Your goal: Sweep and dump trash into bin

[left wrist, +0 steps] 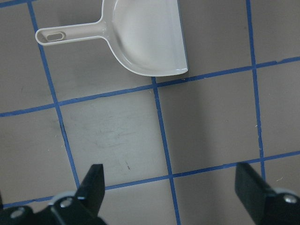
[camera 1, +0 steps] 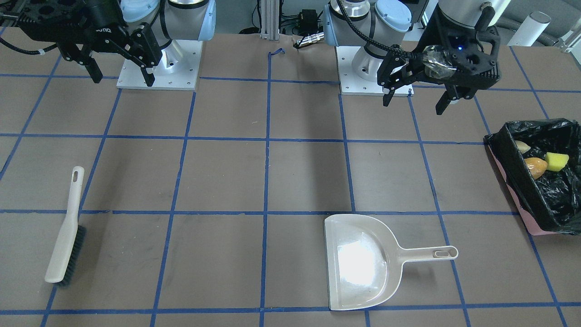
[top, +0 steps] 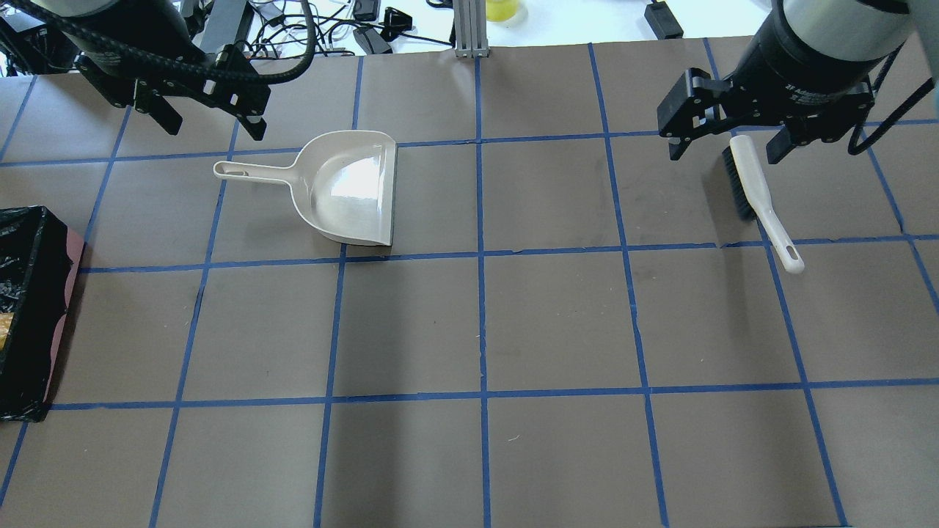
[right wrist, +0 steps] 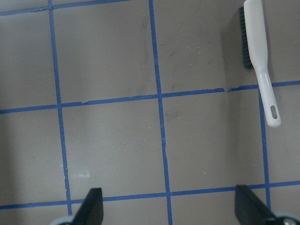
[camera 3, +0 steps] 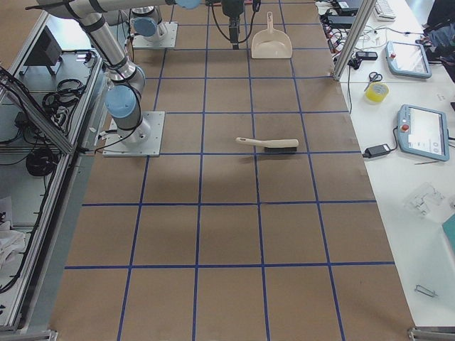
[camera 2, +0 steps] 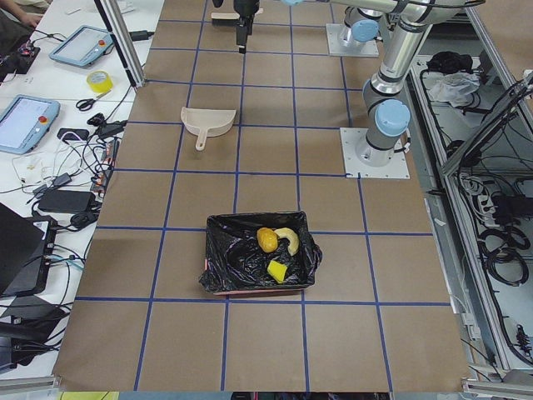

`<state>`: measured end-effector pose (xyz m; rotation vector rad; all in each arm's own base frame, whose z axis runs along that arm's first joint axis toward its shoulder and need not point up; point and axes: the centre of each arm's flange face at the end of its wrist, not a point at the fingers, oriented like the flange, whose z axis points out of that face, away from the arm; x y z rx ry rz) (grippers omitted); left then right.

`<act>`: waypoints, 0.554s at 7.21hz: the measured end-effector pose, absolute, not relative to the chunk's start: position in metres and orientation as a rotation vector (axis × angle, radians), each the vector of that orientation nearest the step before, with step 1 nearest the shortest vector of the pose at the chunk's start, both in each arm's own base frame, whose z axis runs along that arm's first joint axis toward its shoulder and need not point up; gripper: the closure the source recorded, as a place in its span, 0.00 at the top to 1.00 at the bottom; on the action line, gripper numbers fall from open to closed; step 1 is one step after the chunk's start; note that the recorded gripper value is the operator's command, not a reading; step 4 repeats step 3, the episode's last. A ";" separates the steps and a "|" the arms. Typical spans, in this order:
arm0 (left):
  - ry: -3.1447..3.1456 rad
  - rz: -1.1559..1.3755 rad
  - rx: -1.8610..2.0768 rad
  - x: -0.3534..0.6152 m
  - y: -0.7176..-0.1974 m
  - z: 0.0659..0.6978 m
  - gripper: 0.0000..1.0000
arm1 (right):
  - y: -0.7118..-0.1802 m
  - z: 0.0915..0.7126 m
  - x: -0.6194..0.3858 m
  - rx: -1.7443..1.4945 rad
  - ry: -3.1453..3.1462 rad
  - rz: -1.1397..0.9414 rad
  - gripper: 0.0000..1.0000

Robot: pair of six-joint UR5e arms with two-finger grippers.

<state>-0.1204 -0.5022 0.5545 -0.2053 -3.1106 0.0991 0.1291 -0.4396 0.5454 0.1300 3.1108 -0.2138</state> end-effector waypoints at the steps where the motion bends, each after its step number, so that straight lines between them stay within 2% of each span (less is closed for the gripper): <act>1: -3.115 0.102 -0.164 -0.120 -0.501 0.556 1.00 | -0.440 0.545 0.129 0.130 3.111 -0.213 1.00; 4: -3.134 0.093 -0.136 -0.119 -0.497 0.554 1.00 | -0.440 0.545 0.129 0.130 3.111 -0.213 1.00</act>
